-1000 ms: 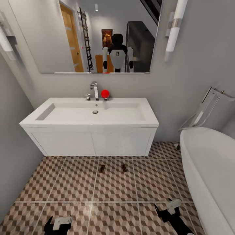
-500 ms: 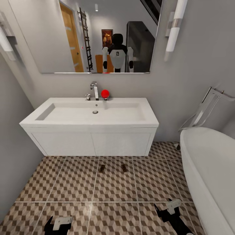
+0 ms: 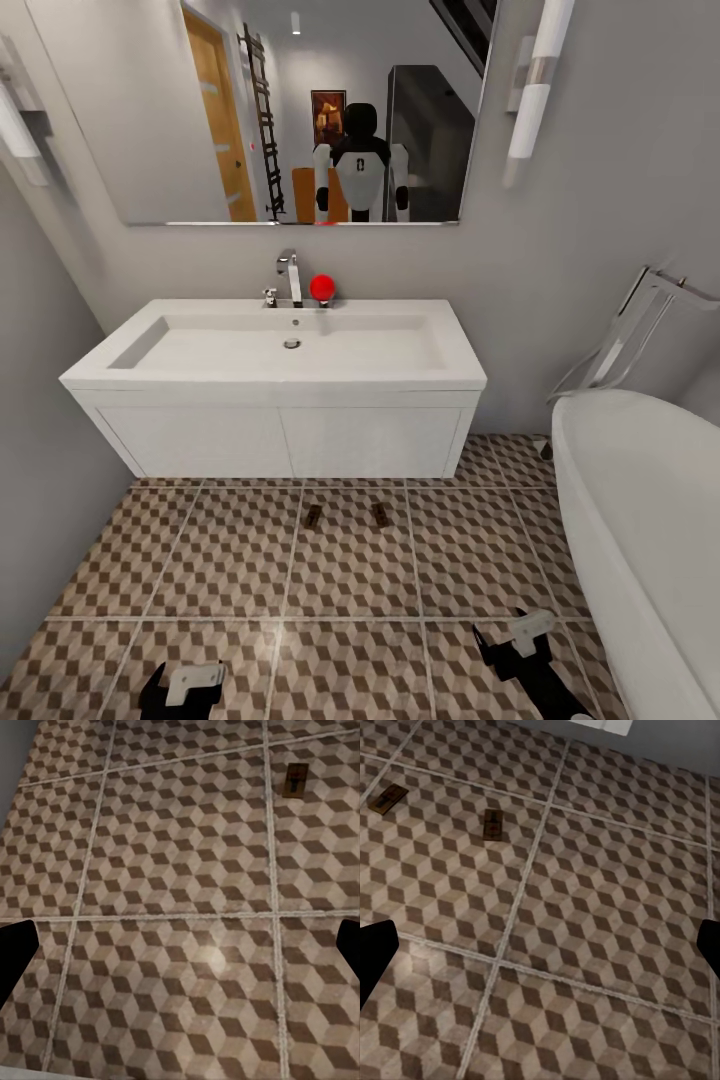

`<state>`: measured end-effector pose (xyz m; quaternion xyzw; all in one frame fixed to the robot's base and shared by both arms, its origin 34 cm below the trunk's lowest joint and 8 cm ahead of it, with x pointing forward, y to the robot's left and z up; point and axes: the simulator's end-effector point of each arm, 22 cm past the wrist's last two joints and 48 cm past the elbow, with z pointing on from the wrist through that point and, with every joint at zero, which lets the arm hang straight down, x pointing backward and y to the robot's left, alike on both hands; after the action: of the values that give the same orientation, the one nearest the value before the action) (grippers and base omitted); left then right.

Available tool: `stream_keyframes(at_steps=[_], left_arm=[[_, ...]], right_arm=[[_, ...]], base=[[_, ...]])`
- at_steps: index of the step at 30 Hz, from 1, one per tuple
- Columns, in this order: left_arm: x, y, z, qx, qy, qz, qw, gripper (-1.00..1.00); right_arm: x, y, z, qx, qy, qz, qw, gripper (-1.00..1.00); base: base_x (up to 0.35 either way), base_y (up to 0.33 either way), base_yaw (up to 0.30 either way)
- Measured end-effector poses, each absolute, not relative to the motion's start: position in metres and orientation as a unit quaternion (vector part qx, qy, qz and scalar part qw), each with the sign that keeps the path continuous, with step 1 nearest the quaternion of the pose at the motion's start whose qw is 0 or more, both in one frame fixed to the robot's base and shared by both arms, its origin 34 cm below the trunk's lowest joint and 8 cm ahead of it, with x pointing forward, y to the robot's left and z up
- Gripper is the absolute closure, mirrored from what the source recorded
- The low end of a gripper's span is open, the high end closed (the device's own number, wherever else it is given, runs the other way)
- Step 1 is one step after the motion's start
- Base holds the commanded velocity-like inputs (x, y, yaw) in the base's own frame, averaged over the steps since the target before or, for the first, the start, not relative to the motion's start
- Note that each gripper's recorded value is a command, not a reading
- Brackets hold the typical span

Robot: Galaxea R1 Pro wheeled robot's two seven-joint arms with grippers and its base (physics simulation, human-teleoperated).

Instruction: Take the four mousetraps from the cabinet in the bathroom and place them on the bathroom floor. Make sure all four end up on the same floor surface, and ensure that at least two of them are either under or directly next to the same bathroom sink.

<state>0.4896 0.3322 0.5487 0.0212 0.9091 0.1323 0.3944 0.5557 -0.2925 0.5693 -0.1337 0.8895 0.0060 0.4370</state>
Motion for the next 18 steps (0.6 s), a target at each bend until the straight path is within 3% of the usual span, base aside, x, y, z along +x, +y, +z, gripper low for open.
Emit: stream_keyframes(at_steps=[18], left_arm=[[0.4954,0.3320,0.5556,0.020,0.905,0.132,0.403,-1.00]], right_arm=[[0.5619,-0.2819,0.5774,-0.132,0.885,0.012,0.447,-1.00]], base=[[0.000,0.000,0.000]])
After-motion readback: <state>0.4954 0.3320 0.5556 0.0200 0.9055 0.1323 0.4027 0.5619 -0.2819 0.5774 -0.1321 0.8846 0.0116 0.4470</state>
